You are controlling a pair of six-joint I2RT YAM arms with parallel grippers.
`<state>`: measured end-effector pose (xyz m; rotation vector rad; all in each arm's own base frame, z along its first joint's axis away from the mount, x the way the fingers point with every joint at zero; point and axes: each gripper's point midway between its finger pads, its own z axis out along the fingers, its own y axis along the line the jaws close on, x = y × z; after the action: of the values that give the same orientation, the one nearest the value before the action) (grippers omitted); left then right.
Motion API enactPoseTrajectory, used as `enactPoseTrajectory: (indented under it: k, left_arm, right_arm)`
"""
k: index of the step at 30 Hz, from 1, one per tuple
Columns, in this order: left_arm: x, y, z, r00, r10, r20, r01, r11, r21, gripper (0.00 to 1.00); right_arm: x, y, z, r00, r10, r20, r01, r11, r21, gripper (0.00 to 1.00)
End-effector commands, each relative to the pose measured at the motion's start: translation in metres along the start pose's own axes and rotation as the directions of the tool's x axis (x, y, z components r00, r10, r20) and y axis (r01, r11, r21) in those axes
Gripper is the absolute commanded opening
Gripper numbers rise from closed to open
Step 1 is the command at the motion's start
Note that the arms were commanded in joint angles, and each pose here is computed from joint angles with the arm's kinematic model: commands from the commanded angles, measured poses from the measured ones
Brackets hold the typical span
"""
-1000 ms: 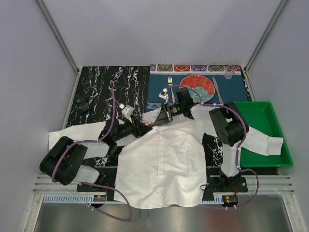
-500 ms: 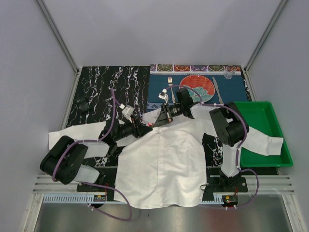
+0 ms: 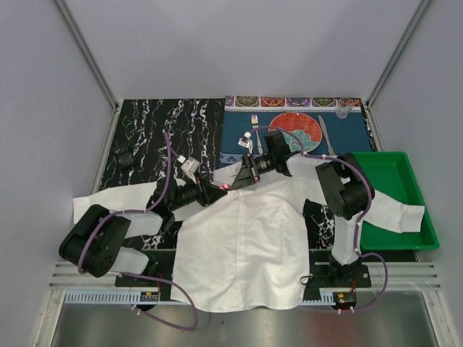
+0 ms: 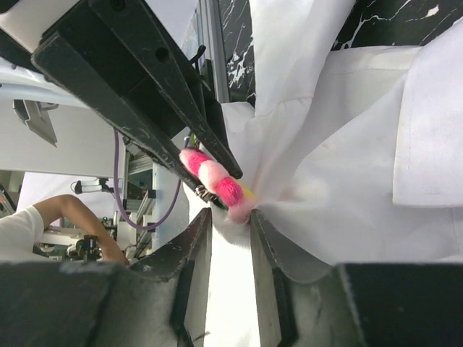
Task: Pin the brooch onto the clothing
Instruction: Pin the brooch to the clothes.
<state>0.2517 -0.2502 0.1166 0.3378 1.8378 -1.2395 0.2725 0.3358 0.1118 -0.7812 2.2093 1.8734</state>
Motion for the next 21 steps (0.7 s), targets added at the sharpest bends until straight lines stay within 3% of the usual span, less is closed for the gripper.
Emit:
enactPoseTrajectory:
  k: [1, 4, 8, 21]
  left_arm:
    - [-0.015, -0.019, -0.006, 0.996, 0.068, 0.058, -0.073, 0.994, 0.087, 0.0]
    - [-0.013, -0.018, -0.007, 0.997, 0.06, 0.054, -0.064, 0.994, 0.086, 0.0]
    - [-0.016, -0.017, -0.007, 0.997, 0.05, 0.064, -0.055, 0.995, 0.079, 0.0]
    - [-0.023, -0.02, -0.006, 0.997, 0.031, 0.076, -0.038, 0.995, 0.091, 0.0]
  right_arm:
    - [-0.02, 0.032, -0.011, 0.994, -0.109, 0.021, 0.11, 0.992, -0.057, 0.34]
    - [-0.024, 0.034, -0.011, 0.993, -0.118, 0.025, 0.12, 0.99, -0.074, 0.35]
    - [-0.022, 0.035, -0.01, 0.993, -0.114, 0.024, 0.115, 0.99, -0.085, 0.44]
    - [-0.013, 0.034, 0.008, 0.99, -0.143, -0.013, 0.141, 0.984, -0.105, 0.35]
